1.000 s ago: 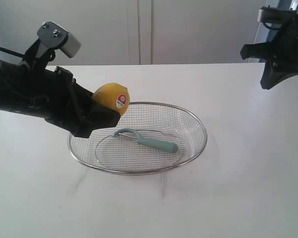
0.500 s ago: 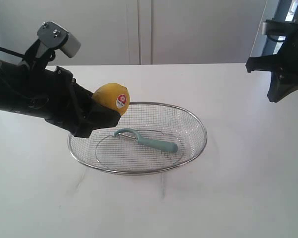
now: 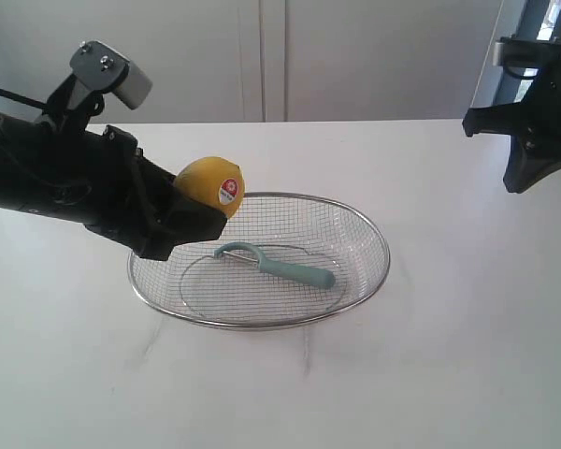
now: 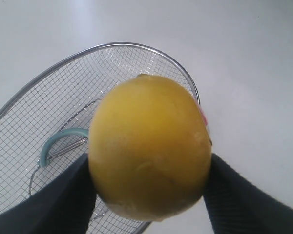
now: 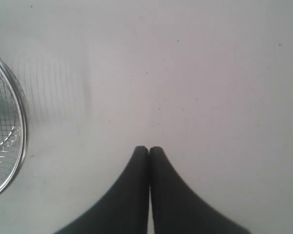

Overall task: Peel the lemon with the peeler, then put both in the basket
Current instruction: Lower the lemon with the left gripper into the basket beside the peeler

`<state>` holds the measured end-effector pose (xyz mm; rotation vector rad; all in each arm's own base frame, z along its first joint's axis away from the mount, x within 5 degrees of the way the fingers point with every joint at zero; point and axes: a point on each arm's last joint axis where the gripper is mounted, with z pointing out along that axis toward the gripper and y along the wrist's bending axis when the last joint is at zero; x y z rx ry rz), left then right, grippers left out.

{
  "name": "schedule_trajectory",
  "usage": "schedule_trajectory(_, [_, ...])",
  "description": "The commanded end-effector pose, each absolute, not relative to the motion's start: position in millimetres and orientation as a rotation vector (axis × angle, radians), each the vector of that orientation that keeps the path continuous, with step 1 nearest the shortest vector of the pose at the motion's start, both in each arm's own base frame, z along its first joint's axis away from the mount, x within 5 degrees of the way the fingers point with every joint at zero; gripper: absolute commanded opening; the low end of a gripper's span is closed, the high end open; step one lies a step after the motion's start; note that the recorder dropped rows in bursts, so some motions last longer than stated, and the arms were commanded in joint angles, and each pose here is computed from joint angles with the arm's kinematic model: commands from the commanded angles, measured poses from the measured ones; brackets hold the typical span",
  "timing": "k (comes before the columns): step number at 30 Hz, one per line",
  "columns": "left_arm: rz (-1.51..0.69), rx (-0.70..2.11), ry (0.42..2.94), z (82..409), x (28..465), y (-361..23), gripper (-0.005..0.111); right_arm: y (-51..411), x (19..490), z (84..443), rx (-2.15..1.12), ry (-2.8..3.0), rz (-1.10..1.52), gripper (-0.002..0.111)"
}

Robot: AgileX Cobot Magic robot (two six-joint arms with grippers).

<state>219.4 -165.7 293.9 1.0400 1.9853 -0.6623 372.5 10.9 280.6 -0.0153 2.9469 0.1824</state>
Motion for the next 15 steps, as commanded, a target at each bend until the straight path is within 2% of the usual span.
schedule_trajectory(1, [-0.691,1.034,1.970,299.3,216.3,-167.0,0.000,6.5,370.4,282.9,0.007,2.942,0.174,0.000])
schedule_trajectory(15, [-0.655,1.106,1.979,295.5,214.5,-165.7,0.000,6.7,370.4,283.0,0.007,2.941,0.177,0.000])
